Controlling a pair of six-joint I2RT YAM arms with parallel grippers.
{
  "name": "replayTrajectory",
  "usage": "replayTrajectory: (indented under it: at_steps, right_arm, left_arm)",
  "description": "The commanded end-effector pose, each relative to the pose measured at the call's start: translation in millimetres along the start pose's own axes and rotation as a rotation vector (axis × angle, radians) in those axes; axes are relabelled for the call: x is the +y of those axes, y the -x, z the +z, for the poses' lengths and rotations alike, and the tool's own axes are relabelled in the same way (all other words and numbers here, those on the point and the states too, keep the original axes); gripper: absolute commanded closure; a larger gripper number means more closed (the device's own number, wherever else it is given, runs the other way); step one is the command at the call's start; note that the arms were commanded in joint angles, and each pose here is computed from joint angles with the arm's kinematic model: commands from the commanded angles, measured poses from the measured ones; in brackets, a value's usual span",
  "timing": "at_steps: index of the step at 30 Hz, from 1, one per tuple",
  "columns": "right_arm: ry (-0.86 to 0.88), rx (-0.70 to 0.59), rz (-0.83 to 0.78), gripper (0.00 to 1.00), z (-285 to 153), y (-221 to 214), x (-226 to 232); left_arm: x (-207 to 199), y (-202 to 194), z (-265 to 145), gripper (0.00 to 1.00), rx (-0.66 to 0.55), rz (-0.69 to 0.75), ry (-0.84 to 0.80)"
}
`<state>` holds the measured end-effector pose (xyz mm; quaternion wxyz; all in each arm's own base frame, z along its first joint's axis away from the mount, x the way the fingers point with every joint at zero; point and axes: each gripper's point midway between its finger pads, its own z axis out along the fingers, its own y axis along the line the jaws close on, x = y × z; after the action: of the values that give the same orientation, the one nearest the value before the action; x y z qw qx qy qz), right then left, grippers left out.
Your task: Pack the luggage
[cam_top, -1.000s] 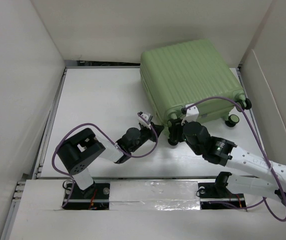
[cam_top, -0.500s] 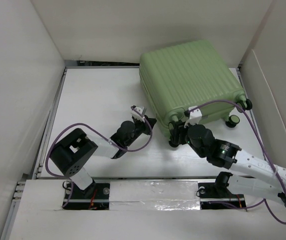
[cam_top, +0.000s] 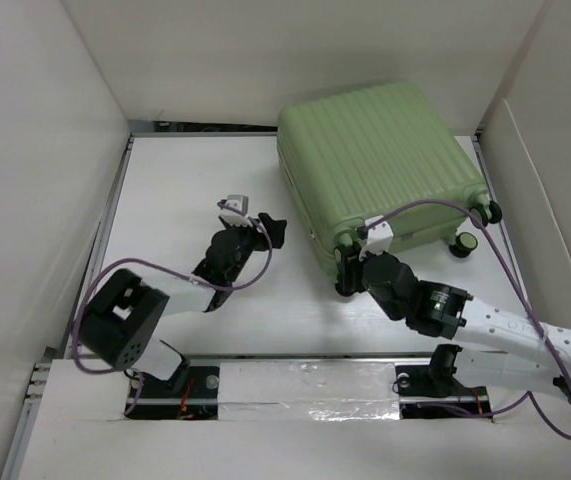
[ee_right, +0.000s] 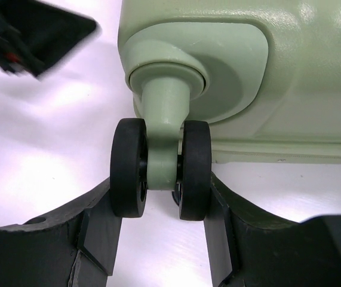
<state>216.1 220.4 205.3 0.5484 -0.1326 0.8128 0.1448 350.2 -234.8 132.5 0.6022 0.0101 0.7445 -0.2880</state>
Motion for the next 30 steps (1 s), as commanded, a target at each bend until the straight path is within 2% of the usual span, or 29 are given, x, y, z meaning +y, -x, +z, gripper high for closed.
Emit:
replayTrajectory:
  at_steps: [1, 7, 8, 9, 13, 21, 23, 24, 25, 27, 28, 30]
  right_arm:
    - [0.209, -0.141, 0.058, 1.00, -19.9, 62.9, 61.6]
    - [0.356, -0.134, 0.012, 1.00, -16.5, 66.6, 123.5]
    - [0.394, -0.140, 0.008, 1.00, -19.4, 71.0, 135.8]
    - [0.408, -0.126, -0.007, 1.00, -13.0, 66.2, 145.1]
    - [0.528, -0.124, -0.031, 1.00, -25.8, 65.9, 194.1]
    - [0.682, -0.145, -0.040, 1.00, -54.7, 74.3, 245.4]
    - [0.694, -0.152, -0.041, 0.96, -60.1, 77.1, 249.0]
    - [0.699, -0.152, -0.049, 0.92, -62.7, 76.1, 251.1]
    - [0.688, -0.156, -0.047, 0.73, -62.3, 78.8, 249.4]
    - [0.663, -0.146, -0.055, 0.44, -61.6, 78.8, 243.6]
    - [0.635, -0.150, -0.058, 0.00, -60.3, 81.7, 238.0]
    - [0.594, -0.145, -0.073, 0.00, -63.0, 85.9, 223.7]
  left_arm:
    - [-1.1, 56.3, -25.1, 0.22, -0.186, -0.111, 0.043]
    - [-2.5, 119.9, -77.4, 0.21, -0.339, -0.262, 0.090]
    - [-4.4, 130.0, -88.4, 0.15, -0.358, -0.279, 0.085]
    - [-5.7, 136.4, -93.5, 0.01, -0.373, -0.291, 0.082]
    - [-6.2, 158.9, -116.6, 0.01, -0.425, -0.331, 0.090]
    - [-19.8, 190.1, -149.0, 0.01, -0.464, -0.395, 0.039]
    - [-24.0, 192.1, -152.2, 0.01, -0.450, -0.398, 0.025]
    - [-27.0, 196.7, -154.9, 0.01, -0.454, -0.400, 0.014]
    - [-31.0, 198.1, -156.3, 0.01, -0.448, -0.399, -0.004]
    - [-36.1, 203.4, -160.8, 0.01, -0.449, -0.399, -0.025]
    - [-40.0, 205.4, -162.7, 0.01, -0.445, -0.396, -0.043]
    - [-43.5, 211.3, -168.8, 0.01, -0.451, -0.393, -0.057]
